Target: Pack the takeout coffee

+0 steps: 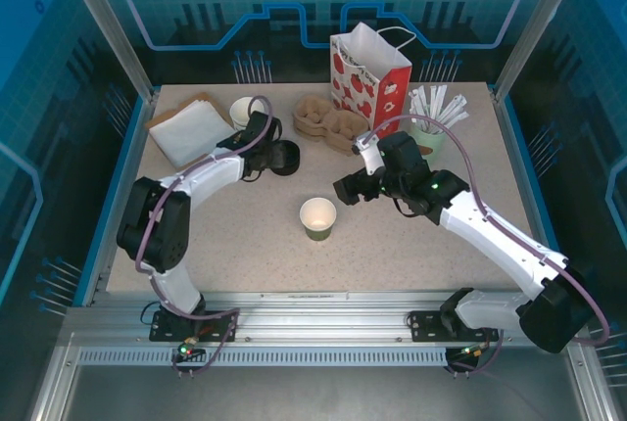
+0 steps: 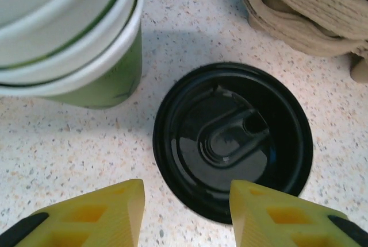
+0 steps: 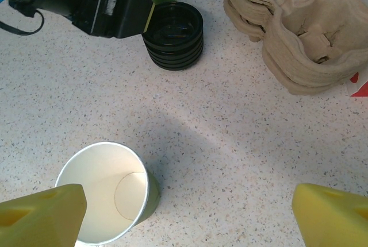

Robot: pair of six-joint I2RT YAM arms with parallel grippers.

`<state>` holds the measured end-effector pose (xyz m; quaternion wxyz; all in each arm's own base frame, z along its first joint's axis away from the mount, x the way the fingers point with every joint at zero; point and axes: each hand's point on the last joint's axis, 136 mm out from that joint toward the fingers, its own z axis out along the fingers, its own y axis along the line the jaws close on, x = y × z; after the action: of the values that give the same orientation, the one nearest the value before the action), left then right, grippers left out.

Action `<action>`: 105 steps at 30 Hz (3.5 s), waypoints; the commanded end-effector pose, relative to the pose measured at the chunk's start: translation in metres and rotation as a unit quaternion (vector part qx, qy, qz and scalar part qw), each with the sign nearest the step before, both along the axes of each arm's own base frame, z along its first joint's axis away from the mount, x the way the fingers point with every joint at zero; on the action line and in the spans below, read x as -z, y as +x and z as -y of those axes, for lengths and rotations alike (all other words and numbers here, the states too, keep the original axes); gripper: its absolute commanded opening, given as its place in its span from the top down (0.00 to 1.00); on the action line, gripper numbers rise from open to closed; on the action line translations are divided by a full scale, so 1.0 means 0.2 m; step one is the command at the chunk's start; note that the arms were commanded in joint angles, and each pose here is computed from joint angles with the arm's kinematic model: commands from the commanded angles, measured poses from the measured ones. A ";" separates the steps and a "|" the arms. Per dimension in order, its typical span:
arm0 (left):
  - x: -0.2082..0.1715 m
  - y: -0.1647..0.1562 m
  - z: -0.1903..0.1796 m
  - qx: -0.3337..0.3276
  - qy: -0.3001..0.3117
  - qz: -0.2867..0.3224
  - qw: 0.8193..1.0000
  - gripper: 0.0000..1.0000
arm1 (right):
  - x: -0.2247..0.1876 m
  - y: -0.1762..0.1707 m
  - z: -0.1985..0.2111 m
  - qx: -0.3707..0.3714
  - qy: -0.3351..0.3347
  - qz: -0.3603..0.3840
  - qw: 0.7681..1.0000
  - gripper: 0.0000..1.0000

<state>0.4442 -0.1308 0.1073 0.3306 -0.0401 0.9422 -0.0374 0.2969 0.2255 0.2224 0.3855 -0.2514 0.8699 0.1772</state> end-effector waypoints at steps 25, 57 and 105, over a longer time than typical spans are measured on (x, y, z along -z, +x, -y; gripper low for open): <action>0.10 0.07 -0.05 -0.012 0.016 -0.024 1.000 0.73 | -0.02 0.02 -0.06 -0.017 0.001 0.010 1.000 0.06; -0.26 0.00 -0.03 -0.005 -0.037 0.043 0.998 0.85 | -0.09 0.02 -0.02 -0.001 -0.007 0.023 1.000 0.06; -1.42 -0.83 0.48 0.230 -0.598 0.129 0.757 0.84 | -1.06 -0.23 -0.52 -0.270 0.467 0.056 0.840 0.00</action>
<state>0.2845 -0.2213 0.3865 0.3439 -0.0222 0.6670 -0.6606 0.2574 0.3277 0.4123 0.4235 -0.2678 0.5872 0.6357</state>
